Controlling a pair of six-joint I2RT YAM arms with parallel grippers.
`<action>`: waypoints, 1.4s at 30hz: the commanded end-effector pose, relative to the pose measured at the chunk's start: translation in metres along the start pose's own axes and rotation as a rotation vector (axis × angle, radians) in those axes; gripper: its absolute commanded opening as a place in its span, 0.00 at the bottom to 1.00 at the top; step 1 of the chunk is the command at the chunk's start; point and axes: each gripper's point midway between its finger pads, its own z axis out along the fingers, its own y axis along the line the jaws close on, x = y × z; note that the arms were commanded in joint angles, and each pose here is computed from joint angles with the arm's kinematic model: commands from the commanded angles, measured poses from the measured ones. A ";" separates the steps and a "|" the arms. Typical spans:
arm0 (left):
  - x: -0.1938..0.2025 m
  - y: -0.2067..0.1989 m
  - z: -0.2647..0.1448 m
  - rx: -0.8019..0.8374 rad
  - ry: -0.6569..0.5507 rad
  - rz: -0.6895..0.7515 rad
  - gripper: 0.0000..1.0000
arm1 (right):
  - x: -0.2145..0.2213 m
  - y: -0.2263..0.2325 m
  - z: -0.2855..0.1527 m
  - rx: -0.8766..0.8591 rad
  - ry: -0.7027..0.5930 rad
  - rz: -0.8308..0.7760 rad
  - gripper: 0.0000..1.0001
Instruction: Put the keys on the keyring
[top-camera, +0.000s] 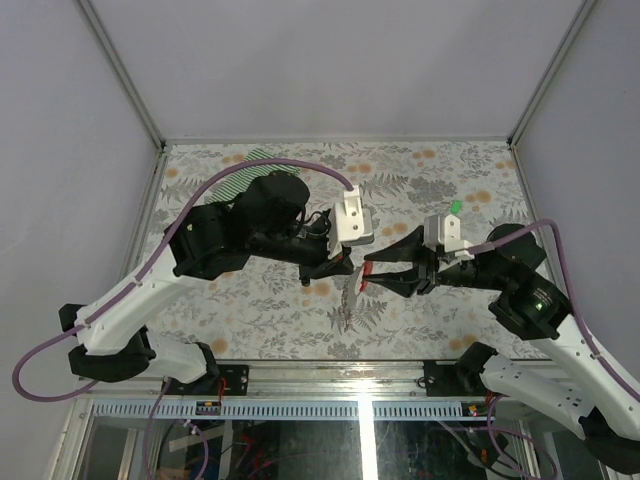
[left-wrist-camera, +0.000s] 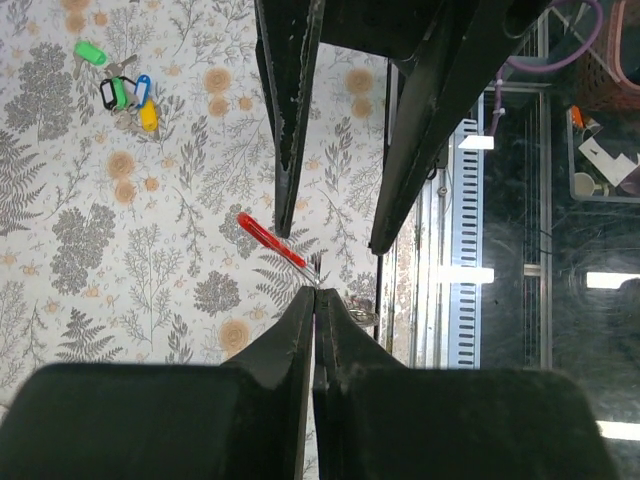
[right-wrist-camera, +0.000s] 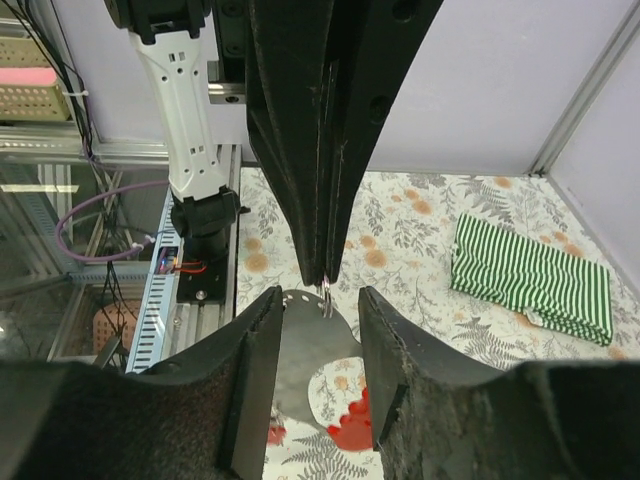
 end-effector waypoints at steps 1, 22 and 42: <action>-0.008 0.002 -0.011 -0.027 -0.005 0.040 0.00 | -0.013 0.005 0.001 -0.035 -0.022 -0.030 0.43; 0.004 0.008 -0.003 -0.020 0.074 0.056 0.00 | 0.001 0.002 0.020 -0.107 0.014 0.019 0.23; 0.003 0.009 -0.005 -0.029 0.076 0.062 0.00 | 0.008 -0.003 0.018 -0.073 0.044 0.004 0.02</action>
